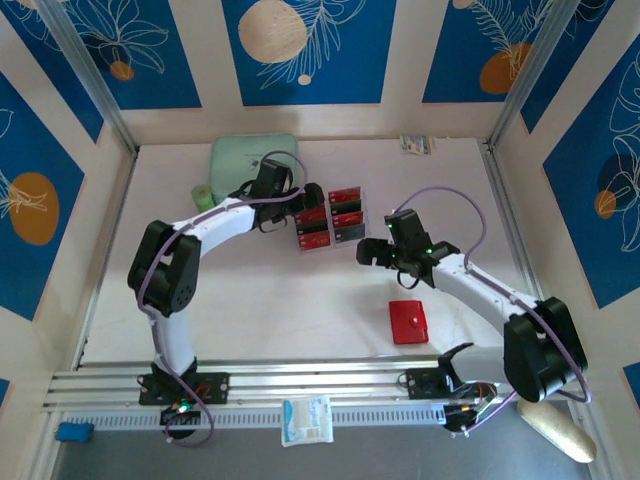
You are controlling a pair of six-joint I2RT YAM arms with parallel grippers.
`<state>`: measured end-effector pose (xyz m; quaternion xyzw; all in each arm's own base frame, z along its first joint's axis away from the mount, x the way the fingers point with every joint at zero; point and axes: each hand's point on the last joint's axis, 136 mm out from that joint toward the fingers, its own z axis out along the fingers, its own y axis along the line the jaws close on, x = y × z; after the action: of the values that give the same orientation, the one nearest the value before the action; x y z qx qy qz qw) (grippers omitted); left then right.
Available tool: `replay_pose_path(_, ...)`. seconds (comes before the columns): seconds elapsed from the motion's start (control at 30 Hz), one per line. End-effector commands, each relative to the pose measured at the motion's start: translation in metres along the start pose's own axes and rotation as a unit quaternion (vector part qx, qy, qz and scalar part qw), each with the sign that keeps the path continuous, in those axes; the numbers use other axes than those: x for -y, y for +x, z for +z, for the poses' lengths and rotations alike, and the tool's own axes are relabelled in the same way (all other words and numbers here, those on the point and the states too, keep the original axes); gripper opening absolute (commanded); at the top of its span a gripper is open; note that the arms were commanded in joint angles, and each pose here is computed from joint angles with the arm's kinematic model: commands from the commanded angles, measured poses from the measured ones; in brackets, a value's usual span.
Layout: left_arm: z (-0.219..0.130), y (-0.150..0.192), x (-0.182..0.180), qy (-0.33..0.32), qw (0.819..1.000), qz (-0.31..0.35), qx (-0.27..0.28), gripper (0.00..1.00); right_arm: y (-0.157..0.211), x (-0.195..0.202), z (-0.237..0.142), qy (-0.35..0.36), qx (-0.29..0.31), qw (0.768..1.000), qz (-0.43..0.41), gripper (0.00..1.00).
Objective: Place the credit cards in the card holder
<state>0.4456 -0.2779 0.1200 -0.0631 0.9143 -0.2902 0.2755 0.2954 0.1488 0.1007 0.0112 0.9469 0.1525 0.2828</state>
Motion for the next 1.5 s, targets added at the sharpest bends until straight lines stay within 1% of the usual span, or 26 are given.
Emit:
replay_pose_path(0.0, -0.024, -0.006, 0.003, -0.013, 0.999, 0.049, -0.001, 1.0, 0.011, -0.022, -0.009, -0.055, -0.017, 0.998, 0.0, 0.94)
replay_pose_path(0.17, -0.05, -0.008, 0.001, -0.029, 0.997, 0.074, 0.01, 1.0, 0.015, -0.021, -0.018, -0.05, -0.023, 0.998, 0.009, 0.94)
replay_pose_path(0.27, -0.063, -0.001, -0.001, -0.029, 0.997, 0.077, 0.007, 1.0, 0.023, -0.002, -0.028, -0.004, -0.034, 0.999, 0.026, 0.94)
replay_pose_path(0.37, -0.075, 0.01, -0.004, -0.024, 0.997, 0.068, 0.003, 1.0, 0.043, 0.03, -0.04, 0.063, -0.057, 0.994, 0.062, 0.94)
replay_pose_path(0.43, -0.083, 0.019, -0.002, -0.011, 0.998, 0.057, 0.001, 1.0, 0.059, 0.054, -0.05, 0.105, -0.072, 0.987, 0.101, 0.94)
replay_pose_path(0.5, -0.088, 0.028, 0.001, 0.0, 0.999, 0.049, 0.001, 1.0, 0.073, 0.068, -0.059, 0.119, -0.083, 0.979, 0.142, 0.94)
replay_pose_path(0.67, -0.093, 0.048, 0.018, 0.026, 0.999, 0.039, -0.004, 1.0, 0.104, 0.085, -0.075, 0.129, -0.09, 0.961, 0.229, 0.93)
replay_pose_path(0.73, -0.092, 0.055, 0.027, 0.036, 0.999, 0.04, -0.009, 1.0, 0.116, 0.093, -0.079, 0.147, -0.092, 0.948, 0.268, 0.93)
replay_pose_path(0.83, -0.088, 0.063, 0.038, 0.045, 0.998, 0.043, -0.016, 1.0, 0.128, 0.1, -0.077, 0.165, -0.106, 0.935, 0.296, 0.93)
replay_pose_path(1.03, -0.082, 0.071, 0.052, 0.057, 0.997, 0.05, -0.027, 1.0, 0.14, 0.099, -0.063, 0.167, -0.146, 0.924, 0.313, 0.93)
replay_pose_path(1.23, -0.081, 0.075, 0.056, 0.061, 0.996, 0.054, -0.027, 1.0, 0.149, 0.096, -0.051, 0.165, -0.177, 0.915, 0.323, 0.94)
replay_pose_path(1.47, -0.079, 0.08, 0.052, 0.057, 0.997, 0.052, -0.029, 1.0, 0.15, 0.063, -0.037, 0.068, -0.209, 0.921, 0.32, 0.94)
